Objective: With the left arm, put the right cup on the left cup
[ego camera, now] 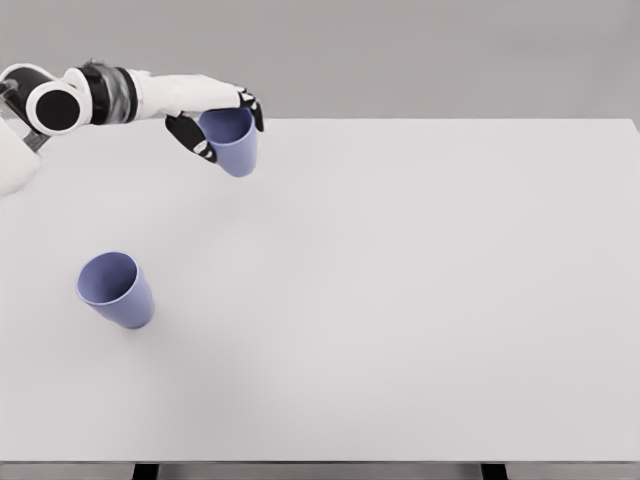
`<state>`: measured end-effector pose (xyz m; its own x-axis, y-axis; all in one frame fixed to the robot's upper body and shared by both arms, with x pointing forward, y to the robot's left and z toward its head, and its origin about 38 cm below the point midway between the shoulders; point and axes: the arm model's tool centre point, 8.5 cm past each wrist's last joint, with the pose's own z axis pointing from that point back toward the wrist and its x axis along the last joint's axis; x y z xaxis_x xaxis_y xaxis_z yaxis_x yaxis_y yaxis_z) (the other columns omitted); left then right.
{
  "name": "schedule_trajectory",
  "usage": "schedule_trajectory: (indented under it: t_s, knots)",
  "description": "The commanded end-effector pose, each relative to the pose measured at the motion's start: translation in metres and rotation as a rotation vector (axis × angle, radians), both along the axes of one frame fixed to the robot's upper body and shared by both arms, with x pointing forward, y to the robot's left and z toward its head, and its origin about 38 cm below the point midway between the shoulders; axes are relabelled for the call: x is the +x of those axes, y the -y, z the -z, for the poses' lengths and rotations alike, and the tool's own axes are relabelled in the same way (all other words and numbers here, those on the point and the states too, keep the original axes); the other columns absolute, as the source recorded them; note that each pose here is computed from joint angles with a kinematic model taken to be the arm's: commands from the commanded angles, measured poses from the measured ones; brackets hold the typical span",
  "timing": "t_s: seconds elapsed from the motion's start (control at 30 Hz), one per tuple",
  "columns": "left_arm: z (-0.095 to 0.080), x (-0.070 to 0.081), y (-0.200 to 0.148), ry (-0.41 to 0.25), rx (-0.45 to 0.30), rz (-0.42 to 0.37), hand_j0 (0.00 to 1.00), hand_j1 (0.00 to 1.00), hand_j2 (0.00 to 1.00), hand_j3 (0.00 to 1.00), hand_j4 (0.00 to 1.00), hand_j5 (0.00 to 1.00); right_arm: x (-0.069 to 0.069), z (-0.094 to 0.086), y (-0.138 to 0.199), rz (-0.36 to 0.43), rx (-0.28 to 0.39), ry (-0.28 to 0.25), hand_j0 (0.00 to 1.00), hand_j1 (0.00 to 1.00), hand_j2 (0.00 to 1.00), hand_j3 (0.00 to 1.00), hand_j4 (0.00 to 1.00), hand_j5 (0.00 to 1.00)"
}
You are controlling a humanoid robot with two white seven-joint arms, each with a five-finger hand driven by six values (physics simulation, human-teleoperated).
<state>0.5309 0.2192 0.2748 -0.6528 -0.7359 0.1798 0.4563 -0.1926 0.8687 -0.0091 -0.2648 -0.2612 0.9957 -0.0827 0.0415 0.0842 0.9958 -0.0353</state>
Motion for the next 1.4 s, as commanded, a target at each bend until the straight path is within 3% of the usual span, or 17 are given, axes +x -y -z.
schedule_trajectory:
  t_s: [0.0,0.43,0.77,0.87,1.1,1.37]
  knots:
    - [-0.011,-0.009,-0.008,0.021,-0.001,0.014,0.51,0.51,0.51,0.51,0.51,0.51,-0.001,0.0,0.0,0.0,-0.001,-0.002,1.0,1.0,1.0,1.0,1.0,1.0]
    - [-0.05,-0.06,-0.056,0.054,-0.019,0.064,0.51,0.51,0.51,0.51,0.51,0.51,0.0,0.0,0.0,0.0,-0.001,0.0,1.0,1.0,1.0,1.0,1.0,1.0]
    - [-0.067,-0.089,-0.081,0.131,-0.017,0.295,0.51,0.51,0.51,0.51,0.51,0.51,0.0,0.0,0.0,0.0,-0.001,0.0,1.0,1.0,1.0,1.0,1.0,1.0]
    - [-0.07,-0.091,-0.087,0.127,-0.028,0.284,0.52,0.52,0.52,0.52,0.52,0.52,-0.001,0.0,0.0,0.0,0.001,-0.001,1.0,1.0,1.0,1.0,1.0,1.0]
    - [-0.084,-0.105,-0.134,0.121,-0.02,0.183,0.52,0.52,0.52,0.52,0.52,0.52,-0.001,0.0,0.0,0.0,-0.001,-0.002,1.0,1.0,1.0,1.0,1.0,1.0]
    - [-0.096,-0.138,-0.137,0.131,0.018,0.22,0.51,0.51,0.51,0.51,0.51,0.51,0.0,0.0,0.0,0.0,-0.001,0.0,1.0,1.0,1.0,1.0,1.0,1.0]
